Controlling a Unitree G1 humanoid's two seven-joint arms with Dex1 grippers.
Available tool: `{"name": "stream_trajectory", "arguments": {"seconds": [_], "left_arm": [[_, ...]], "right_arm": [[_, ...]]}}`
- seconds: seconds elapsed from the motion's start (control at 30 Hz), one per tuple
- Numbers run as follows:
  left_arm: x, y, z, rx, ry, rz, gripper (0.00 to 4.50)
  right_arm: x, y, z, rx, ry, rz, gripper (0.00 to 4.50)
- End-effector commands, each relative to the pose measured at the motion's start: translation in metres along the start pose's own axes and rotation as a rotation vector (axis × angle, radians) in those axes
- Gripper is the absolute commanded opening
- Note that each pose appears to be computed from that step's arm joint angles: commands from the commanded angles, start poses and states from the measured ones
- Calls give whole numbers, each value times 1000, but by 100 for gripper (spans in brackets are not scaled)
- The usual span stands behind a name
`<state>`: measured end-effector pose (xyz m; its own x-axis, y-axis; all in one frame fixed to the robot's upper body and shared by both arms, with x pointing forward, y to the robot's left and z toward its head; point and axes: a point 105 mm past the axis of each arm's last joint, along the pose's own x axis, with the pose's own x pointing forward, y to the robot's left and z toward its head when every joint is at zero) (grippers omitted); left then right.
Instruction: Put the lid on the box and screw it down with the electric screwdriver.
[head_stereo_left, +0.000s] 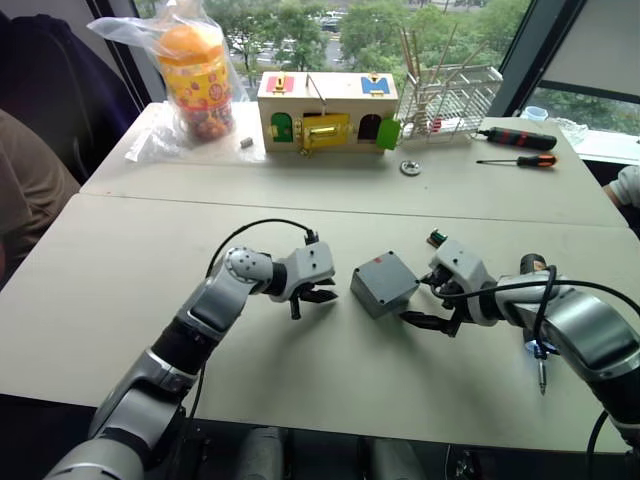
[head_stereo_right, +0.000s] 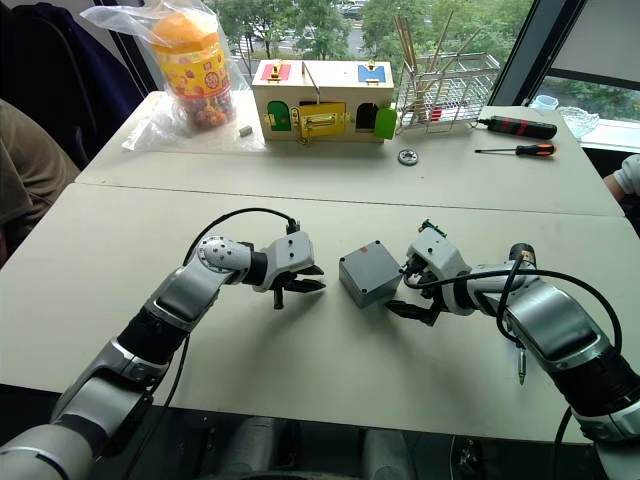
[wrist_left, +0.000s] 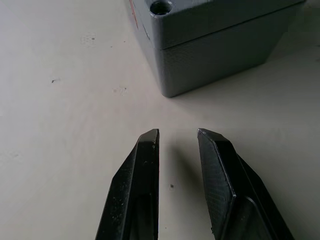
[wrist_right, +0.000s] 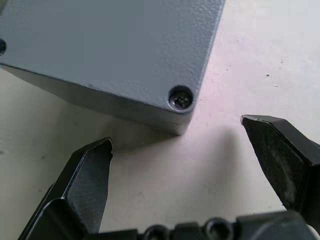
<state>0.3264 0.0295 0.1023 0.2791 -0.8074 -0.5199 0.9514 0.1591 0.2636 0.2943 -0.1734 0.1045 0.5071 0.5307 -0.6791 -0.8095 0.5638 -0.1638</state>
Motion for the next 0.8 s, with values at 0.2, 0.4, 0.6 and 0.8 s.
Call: {"name": "stream_trajectory", "arguments": {"seconds": [0.2, 0.4, 0.6, 0.8], "left_arm": [[14, 7, 14, 44, -33, 41, 120], [17, 9, 14, 50, -37, 42, 120], [15, 6, 14, 47, -40, 23, 120], [-20, 18, 16, -51, -74, 73, 120]], "right_arm": [[-1, 40, 12, -39, -43, 166, 445], [0, 54, 18, -14, -70, 181, 445], [-2, 49, 10, 5, -39, 133, 445], [-62, 6, 0, 122, -83, -102, 445]]}}
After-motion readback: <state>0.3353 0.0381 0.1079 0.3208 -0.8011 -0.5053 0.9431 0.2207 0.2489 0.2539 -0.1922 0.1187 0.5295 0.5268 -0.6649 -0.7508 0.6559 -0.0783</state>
